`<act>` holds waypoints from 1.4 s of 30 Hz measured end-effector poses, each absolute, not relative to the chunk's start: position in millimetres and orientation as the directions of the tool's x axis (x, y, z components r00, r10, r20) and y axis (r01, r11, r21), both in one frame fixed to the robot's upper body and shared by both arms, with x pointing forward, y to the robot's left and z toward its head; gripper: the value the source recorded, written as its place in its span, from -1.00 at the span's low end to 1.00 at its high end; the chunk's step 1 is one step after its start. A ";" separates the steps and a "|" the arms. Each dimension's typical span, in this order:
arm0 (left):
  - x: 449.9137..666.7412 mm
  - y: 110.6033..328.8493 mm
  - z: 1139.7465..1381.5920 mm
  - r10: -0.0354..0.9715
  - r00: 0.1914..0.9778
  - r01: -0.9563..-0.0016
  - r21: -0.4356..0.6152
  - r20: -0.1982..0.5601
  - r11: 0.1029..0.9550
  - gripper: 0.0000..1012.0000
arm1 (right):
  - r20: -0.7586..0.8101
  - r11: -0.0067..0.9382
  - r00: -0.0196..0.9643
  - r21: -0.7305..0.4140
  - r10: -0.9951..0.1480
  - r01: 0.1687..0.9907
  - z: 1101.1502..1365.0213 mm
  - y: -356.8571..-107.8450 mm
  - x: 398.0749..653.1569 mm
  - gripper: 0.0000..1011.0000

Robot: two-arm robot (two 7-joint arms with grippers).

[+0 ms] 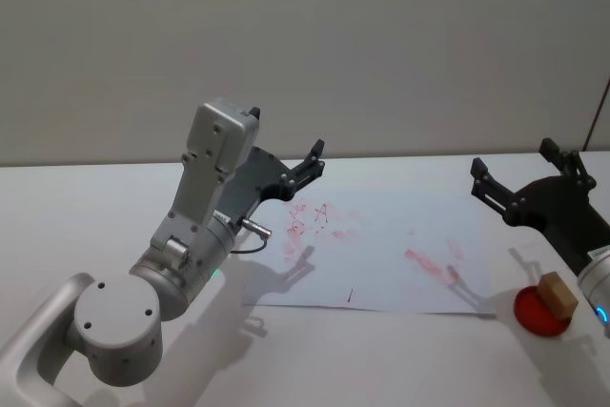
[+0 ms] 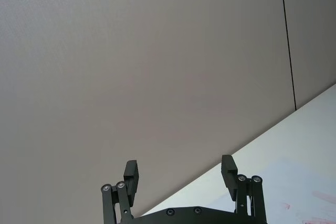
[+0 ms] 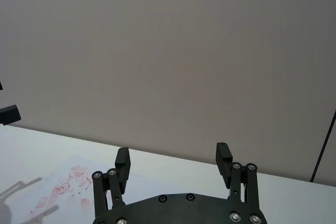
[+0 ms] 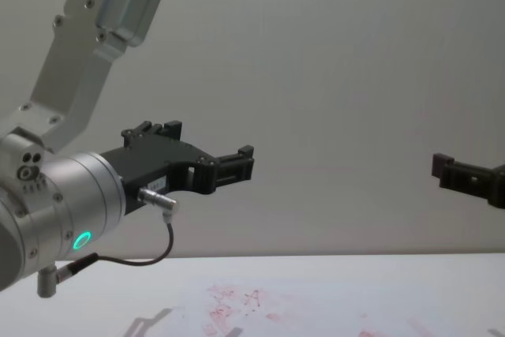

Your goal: Use the one hand to pick up the stamp and affix it onto the A4 paper.

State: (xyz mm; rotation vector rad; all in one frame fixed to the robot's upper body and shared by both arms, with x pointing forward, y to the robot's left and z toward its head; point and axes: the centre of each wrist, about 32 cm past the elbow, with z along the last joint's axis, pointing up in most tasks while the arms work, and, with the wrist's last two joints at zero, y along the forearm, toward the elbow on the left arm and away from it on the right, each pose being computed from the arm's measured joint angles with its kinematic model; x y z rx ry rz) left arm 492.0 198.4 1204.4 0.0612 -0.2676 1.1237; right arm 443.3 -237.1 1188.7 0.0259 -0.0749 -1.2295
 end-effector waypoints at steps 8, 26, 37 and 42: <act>492.0 198.4 1204.4 0.882 0.404 -0.897 -0.086 0.242 0.434 0.98 | 0.043 0.335 0.333 0.060 -0.942 0.940 1188.7 -237.1 443.3 0.98; 492.0 198.4 1204.4 0.882 0.404 -0.897 -0.086 0.242 0.434 0.98 | 0.056 0.312 0.311 0.029 -0.949 0.949 1188.7 -248.0 435.0 0.98; 492.0 198.4 1204.4 0.882 0.404 -0.897 -0.086 0.243 0.434 0.98 | 0.079 0.279 0.284 -0.064 -0.956 0.958 1185.7 -268.7 419.6 0.98; 492.0 198.4 1204.4 0.882 0.404 -0.897 -0.086 0.243 0.434 0.98 | 0.087 0.284 0.296 -0.125 -0.951 0.951 1183.1 -275.4 413.6 0.98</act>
